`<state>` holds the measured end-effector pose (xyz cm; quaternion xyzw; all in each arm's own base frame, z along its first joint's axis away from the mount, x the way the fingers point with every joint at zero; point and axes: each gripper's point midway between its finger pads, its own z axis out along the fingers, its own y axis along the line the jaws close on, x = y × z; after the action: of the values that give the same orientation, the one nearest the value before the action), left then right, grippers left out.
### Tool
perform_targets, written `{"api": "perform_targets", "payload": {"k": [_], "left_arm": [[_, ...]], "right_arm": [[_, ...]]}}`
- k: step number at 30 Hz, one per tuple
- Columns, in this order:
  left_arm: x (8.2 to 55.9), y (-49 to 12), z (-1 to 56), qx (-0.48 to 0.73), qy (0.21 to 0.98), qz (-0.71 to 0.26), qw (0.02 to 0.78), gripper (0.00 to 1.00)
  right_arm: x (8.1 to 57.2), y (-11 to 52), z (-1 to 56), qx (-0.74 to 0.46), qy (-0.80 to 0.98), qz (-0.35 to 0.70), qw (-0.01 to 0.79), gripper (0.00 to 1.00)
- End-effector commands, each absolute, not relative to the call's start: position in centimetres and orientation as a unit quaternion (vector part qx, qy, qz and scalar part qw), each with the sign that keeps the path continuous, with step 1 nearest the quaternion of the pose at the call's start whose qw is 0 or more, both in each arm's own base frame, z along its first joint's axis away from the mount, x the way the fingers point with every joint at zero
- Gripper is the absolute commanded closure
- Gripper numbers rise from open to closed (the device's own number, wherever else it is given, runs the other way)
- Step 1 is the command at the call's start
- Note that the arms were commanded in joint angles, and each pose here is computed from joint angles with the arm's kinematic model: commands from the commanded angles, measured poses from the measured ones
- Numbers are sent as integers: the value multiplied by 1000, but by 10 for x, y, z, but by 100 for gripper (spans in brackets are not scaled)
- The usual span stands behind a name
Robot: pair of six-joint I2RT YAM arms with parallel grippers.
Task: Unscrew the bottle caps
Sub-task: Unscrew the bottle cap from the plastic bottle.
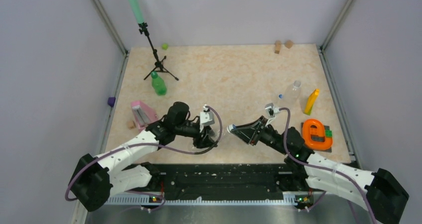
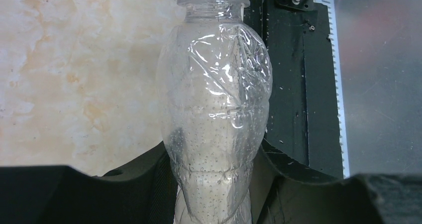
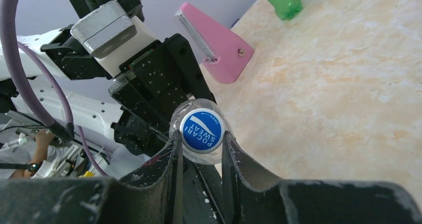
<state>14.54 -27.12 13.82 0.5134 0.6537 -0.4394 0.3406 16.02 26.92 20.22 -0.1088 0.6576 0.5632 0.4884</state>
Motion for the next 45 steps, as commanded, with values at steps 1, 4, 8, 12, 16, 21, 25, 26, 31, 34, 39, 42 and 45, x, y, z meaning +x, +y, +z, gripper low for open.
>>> {"api": "perform_targets", "payload": {"k": [1,4,8,12,16,21,25,26,31,34,39,42,45], "left_arm": [[156,-272,162,501,645,-435,380,100],[151,-272,168,506,633,-444,382,100],[147,-274,172,512,620,-456,381,100],[144,-276,167,517,620,-466,360,100],[139,-278,163,525,619,-480,334,100],[134,-279,162,535,612,-491,313,100],[125,-279,166,543,598,-510,296,100],[124,-280,168,545,593,-514,295,100],[118,-280,172,553,580,-527,285,100],[112,-280,177,556,565,-543,275,100],[103,-280,187,566,536,-570,261,100],[98,-279,193,570,519,-584,255,100],[97,-278,193,571,519,-585,249,100]], "right_arm": [[164,261,199,-100,661,546,505,100],[154,260,202,-126,644,556,511,100],[152,256,197,-135,648,546,514,100],[141,255,204,-169,626,553,524,100],[146,253,207,-171,624,541,538,100],[148,253,218,-176,610,538,555,100],[147,254,231,-202,586,532,577,100],[148,254,233,-210,585,525,582,100],[149,255,238,-247,578,497,599,100],[143,258,244,-286,558,491,604,100],[134,266,241,-349,540,478,598,100],[132,269,238,-386,526,466,597,100],[138,271,234,-401,530,447,599,100]]}}
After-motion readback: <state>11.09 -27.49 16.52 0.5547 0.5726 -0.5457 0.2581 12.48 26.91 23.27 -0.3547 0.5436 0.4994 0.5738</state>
